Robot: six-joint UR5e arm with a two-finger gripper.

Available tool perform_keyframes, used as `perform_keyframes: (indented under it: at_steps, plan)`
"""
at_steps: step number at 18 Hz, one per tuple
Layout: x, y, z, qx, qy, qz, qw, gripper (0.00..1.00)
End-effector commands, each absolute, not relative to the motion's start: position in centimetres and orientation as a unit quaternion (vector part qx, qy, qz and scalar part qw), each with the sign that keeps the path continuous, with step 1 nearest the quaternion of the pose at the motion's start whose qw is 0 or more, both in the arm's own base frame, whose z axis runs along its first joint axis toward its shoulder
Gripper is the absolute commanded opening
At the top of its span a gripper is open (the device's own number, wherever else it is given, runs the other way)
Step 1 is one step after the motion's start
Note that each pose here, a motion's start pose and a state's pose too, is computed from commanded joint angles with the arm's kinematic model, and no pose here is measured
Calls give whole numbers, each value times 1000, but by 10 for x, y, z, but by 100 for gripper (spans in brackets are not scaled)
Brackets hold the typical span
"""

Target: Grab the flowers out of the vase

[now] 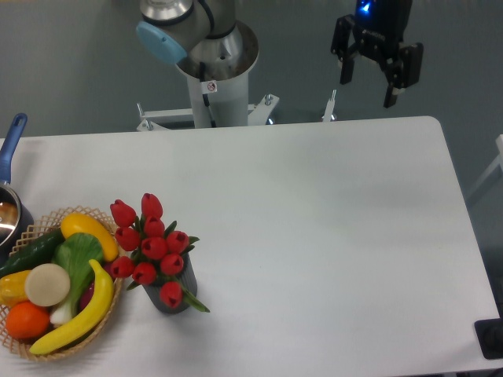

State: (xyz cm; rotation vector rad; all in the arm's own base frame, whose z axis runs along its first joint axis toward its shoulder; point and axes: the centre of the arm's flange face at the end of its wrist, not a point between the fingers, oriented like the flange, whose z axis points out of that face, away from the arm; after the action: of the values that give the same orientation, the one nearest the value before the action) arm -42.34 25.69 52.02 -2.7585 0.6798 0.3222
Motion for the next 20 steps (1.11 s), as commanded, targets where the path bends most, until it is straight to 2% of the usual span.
perform_keyframes:
  at_steps: [7, 11, 20]
  plan:
    - [-423, 258, 520, -957, 230, 108, 142, 100]
    - [-421, 262, 514, -961, 186, 94, 184, 100]
    - [-414, 265, 503, -962, 171, 81, 197, 100]
